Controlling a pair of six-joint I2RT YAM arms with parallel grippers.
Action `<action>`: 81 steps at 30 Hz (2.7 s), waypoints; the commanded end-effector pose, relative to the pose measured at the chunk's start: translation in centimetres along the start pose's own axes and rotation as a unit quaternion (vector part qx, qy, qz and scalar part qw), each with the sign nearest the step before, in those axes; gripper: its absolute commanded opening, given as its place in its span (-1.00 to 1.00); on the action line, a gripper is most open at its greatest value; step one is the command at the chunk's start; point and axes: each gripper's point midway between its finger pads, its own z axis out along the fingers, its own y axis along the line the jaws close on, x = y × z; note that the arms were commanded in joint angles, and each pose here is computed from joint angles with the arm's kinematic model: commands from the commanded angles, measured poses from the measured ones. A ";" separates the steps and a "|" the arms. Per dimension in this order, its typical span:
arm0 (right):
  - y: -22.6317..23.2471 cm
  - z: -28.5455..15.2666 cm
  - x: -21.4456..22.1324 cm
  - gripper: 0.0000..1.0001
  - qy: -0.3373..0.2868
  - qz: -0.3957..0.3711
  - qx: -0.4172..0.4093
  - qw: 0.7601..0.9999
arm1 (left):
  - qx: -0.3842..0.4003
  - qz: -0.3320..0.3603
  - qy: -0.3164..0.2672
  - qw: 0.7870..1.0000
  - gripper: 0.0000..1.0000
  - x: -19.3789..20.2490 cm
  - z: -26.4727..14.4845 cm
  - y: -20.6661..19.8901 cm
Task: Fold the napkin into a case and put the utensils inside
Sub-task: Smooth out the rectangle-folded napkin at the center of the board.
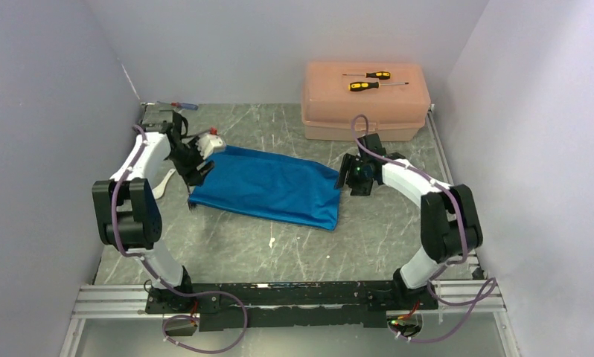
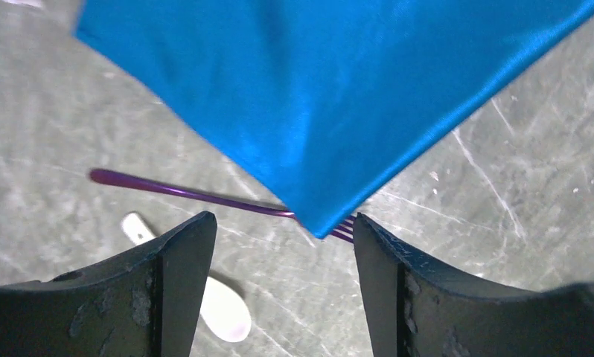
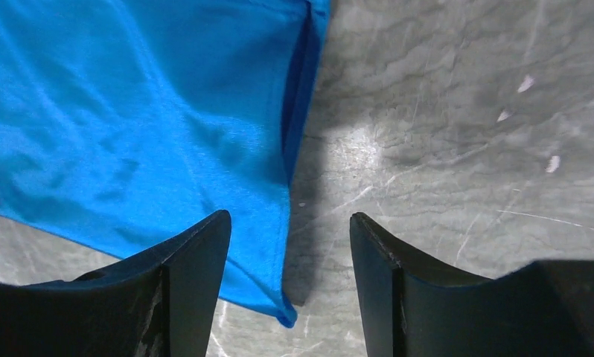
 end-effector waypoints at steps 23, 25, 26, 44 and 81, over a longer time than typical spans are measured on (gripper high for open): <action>-4.1 4.6 -3.6 -1.00 -0.011 -0.004 0.088 0.996 | 0.003 -0.031 -0.043 0.999 0.35 -1.3 3.1 2.1; -5.2 4.1 -4.2 -0.87 -0.022 -0.013 0.122 0.992 | 0.001 -0.037 -0.057 0.998 0.37 -2.8 2.0 3.1; -5.6 3.9 -4.4 -0.76 -0.026 -0.014 0.135 0.990 | -0.001 -0.041 -0.061 0.997 0.38 -3.4 1.6 3.7; 2.2 4.1 -4.9 0.11 -0.052 -0.041 0.048 0.997 | -0.025 -0.041 -0.008 0.999 0.39 -2.9 8.3 10.0; -3.6 4.6 -3.0 -0.98 -0.071 -0.061 0.177 0.980 | -0.147 -0.036 -0.058 0.987 0.43 -8.8 7.3 14.6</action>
